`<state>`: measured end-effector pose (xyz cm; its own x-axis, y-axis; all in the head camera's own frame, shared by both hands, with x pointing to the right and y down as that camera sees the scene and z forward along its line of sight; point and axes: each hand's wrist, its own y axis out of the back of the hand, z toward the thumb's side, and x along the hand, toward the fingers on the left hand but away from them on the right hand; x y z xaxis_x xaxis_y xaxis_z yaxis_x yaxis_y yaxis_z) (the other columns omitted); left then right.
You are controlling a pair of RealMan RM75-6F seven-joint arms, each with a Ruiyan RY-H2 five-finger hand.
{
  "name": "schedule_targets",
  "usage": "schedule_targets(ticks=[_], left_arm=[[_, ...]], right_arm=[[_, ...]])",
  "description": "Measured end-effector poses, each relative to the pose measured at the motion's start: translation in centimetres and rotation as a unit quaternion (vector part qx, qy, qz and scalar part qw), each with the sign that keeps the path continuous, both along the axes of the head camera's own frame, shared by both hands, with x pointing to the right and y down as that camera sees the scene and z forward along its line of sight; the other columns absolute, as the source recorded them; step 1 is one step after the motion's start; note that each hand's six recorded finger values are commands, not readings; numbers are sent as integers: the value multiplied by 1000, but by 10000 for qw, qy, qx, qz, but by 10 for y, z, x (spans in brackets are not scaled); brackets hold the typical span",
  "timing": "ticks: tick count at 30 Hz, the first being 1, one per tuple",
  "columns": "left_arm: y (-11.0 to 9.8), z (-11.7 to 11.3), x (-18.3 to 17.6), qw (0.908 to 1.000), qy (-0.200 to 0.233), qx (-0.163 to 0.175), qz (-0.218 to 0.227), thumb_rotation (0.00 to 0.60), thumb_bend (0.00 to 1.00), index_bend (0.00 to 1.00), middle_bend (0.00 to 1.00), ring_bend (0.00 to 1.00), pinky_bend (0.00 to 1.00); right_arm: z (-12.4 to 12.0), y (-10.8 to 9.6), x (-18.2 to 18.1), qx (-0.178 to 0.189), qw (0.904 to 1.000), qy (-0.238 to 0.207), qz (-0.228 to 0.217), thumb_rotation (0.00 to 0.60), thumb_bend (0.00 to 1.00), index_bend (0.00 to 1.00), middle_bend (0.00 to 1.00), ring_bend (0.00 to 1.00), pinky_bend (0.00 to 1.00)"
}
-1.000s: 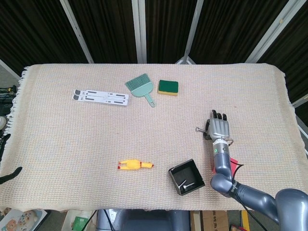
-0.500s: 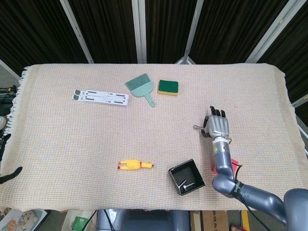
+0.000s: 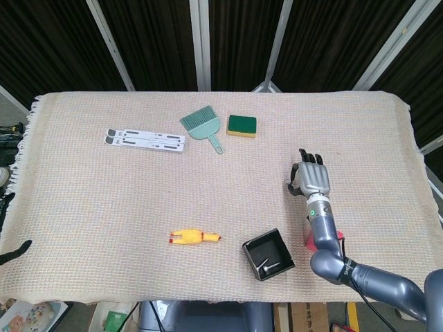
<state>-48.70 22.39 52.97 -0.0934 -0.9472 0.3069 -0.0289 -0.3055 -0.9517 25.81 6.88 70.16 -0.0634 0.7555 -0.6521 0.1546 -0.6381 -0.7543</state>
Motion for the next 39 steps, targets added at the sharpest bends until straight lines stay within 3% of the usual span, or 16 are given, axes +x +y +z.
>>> schedule_targets(ticks=[16,39], left_arm=[[0,-1,-1,10000,13,6,-6,600,227,110,0,0,0],[0,0,-1,10000,-19,4,-7,600,227,109,0,0,0]], right_arm=[[0,-4,-9,-425,9985,261,-236,600,387,655,87,105,3],[3,-14,-16,-653,9955,569,-395,600,389,654,87,83,3]])
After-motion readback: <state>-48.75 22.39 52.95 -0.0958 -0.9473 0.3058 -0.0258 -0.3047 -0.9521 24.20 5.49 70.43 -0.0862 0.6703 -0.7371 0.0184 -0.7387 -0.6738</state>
